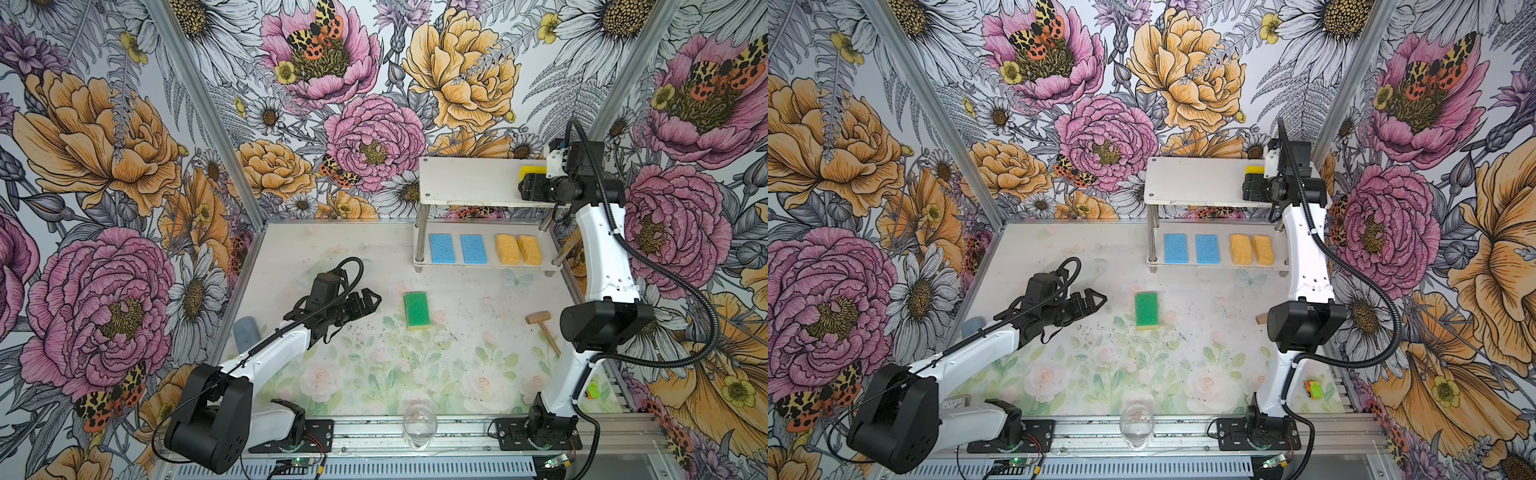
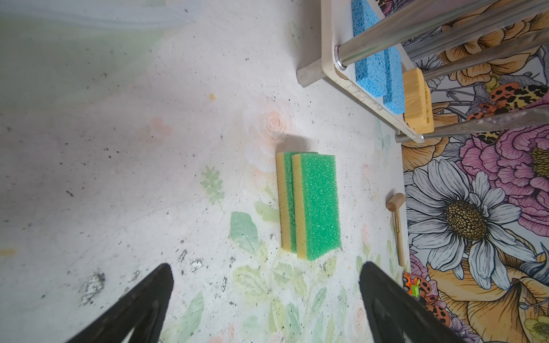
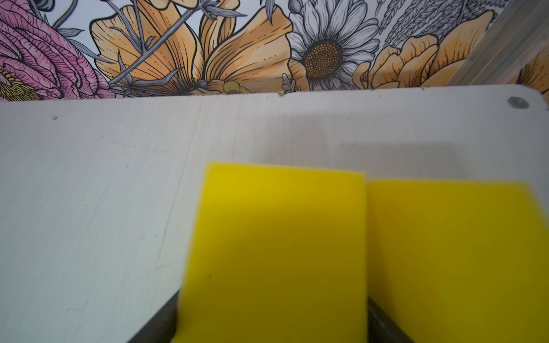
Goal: Place and organize the cleaning sponges onto the shelf
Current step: 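Lower the sponge onto the top shelf beside the first yellow sponge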
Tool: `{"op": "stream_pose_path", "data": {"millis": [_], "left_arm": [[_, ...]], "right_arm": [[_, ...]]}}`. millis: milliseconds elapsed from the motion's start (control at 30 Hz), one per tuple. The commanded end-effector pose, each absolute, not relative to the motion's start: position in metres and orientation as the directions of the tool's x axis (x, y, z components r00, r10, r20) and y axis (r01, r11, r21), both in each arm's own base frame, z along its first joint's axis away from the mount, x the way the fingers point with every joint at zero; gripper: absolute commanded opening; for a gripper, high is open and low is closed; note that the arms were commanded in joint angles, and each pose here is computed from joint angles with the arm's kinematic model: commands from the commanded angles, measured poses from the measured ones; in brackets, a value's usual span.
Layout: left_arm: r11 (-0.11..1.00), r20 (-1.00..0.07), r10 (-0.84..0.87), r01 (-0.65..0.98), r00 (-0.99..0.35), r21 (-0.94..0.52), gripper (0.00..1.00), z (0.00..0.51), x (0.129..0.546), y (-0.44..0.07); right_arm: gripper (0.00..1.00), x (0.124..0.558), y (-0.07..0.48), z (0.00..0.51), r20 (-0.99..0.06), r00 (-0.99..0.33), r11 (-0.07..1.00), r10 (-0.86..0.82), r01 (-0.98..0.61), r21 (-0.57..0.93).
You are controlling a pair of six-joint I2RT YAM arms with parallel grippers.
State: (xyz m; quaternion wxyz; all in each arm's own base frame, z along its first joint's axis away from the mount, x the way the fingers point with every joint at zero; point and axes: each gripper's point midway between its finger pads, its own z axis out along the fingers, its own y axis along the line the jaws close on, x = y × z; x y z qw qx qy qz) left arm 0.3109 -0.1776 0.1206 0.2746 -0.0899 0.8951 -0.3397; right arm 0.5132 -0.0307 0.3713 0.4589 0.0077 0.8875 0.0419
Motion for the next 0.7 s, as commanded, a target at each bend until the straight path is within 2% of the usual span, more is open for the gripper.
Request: {"op": "stream_pose_path", "data": {"millis": [0,667], "left_arm": [[0.745,-0.452,-0.355,0.045,-0.818,-0.665,0.99,0.128,0.313,-0.176],[0.745,-0.457,-0.361,0.044,-0.813,-0.666,0.99,0.129,0.311,-0.173]], "right_arm": [[0.78,0.516,-0.027,0.379,-0.828,-0.559,0.996,0.049,-0.036,0.083],[0.84,0.511,-0.028,0.396,-0.850,-0.525,0.997,0.043,-0.035,0.072]]}}
